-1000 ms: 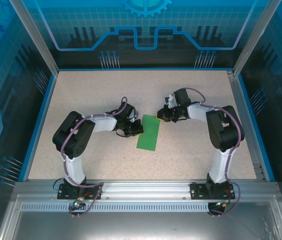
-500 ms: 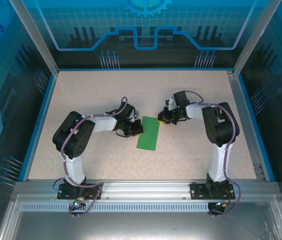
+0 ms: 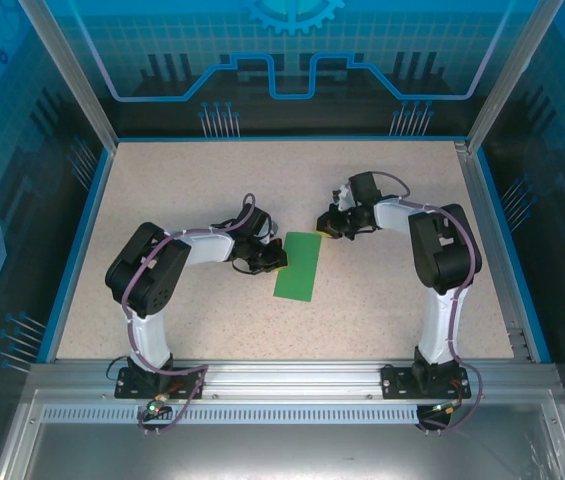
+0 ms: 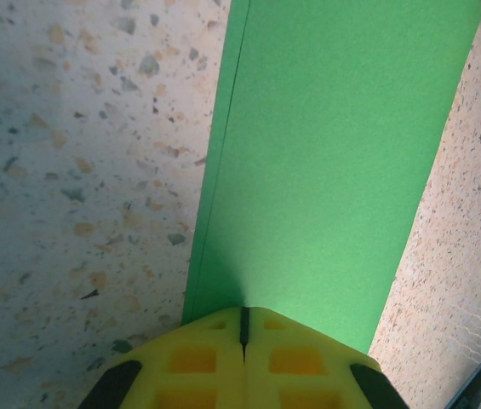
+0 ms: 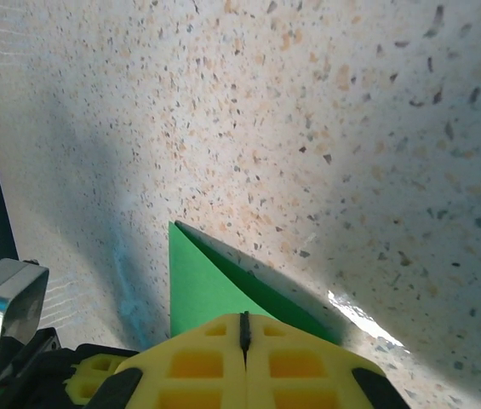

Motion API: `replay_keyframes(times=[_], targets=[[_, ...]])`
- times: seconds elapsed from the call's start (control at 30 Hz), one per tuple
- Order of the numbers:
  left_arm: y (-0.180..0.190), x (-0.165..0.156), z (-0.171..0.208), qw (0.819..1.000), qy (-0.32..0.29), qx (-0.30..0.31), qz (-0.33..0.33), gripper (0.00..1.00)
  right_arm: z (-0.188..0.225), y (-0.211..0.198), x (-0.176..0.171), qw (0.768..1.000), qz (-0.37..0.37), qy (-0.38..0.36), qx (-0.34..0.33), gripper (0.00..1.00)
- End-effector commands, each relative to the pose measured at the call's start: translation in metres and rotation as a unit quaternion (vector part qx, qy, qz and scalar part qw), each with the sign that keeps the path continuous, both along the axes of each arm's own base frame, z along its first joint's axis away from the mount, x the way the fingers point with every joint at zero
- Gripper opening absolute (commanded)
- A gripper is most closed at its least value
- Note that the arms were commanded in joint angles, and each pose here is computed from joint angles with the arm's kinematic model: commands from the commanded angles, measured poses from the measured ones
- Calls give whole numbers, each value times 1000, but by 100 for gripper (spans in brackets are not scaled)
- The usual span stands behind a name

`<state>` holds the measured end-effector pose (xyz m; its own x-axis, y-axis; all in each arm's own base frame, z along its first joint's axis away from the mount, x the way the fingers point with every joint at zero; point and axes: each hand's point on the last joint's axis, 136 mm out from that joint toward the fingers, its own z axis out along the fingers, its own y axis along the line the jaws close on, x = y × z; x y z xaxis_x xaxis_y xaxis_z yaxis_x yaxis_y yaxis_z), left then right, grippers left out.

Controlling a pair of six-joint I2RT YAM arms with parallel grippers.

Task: Fold a paper plane with a square sheet of paper (pick it up from the middle)
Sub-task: Fold the square sheet of paper in half at the center of the table.

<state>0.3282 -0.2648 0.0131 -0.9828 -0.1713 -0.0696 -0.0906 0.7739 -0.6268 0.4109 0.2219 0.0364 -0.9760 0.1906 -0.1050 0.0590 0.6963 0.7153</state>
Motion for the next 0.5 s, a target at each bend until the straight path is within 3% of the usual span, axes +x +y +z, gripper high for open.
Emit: replay_keyframes(times=[0.0,0.27,0.47], targets=[[21,-28,-41,996,58,65,-3,0,-14,-7,-1,1000,-10,28,1,5],[21,-29,-41,996,59,66,-4,0,-53,-14,-15,997,-22,66,-20,4],[22,-29,-41,996,58,67,-3,0,-10,-10,-3,1000,-15,15,-4,5]])
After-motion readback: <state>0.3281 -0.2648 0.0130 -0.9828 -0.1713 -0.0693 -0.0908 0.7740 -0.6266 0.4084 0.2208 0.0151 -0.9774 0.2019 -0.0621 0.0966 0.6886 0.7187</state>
